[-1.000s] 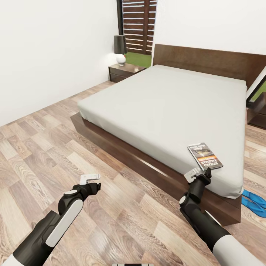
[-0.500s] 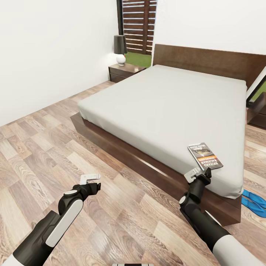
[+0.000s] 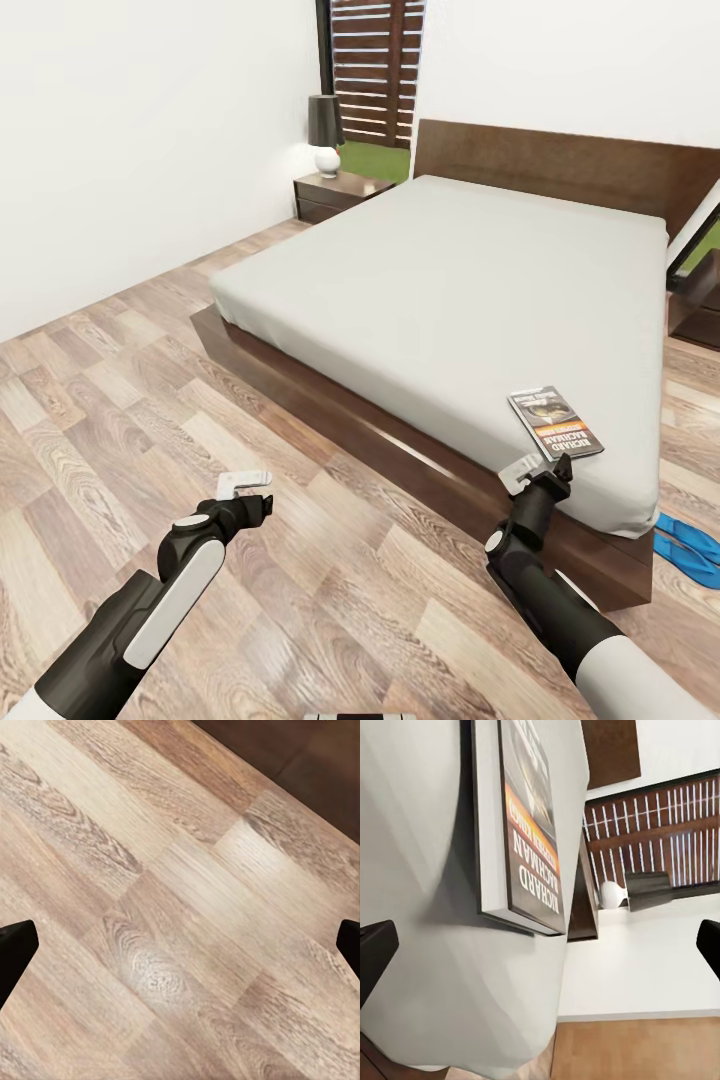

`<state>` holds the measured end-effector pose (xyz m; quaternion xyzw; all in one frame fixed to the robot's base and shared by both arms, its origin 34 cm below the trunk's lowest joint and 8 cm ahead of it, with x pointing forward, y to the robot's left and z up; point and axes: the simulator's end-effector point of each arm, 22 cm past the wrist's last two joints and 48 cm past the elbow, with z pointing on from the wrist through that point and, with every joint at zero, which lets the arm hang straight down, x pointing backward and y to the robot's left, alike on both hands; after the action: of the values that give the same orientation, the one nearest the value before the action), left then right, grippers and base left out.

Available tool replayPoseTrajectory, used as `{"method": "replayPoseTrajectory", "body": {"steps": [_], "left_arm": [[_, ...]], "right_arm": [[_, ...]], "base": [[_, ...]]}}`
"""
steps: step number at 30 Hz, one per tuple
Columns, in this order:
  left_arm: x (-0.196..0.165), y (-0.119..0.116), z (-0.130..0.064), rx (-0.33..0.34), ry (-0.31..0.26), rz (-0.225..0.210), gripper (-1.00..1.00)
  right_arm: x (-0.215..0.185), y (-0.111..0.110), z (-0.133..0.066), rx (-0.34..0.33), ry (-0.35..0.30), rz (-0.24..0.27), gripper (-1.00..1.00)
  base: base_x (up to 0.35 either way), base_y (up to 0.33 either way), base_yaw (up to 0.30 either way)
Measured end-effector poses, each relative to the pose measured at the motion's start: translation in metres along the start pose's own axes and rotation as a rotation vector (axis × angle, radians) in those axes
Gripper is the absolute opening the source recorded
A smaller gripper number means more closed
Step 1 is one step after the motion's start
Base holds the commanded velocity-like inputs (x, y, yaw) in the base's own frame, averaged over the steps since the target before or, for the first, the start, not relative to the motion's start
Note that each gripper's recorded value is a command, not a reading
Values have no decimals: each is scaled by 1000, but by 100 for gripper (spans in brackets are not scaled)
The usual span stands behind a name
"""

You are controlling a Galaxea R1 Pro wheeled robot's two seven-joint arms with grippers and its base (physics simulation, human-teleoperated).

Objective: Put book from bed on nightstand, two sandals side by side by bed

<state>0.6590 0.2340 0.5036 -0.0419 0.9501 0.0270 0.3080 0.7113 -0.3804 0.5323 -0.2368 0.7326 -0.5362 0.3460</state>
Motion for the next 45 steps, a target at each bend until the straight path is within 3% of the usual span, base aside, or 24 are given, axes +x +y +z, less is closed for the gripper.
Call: {"method": "replayPoseTrajectory", "body": {"steps": [45], "left_arm": [[0, 0, 0, -1, 0, 0, 100]], "right_arm": [[0, 1, 0, -1, 0, -2, 100]], "base": [[0, 0, 0]]}}
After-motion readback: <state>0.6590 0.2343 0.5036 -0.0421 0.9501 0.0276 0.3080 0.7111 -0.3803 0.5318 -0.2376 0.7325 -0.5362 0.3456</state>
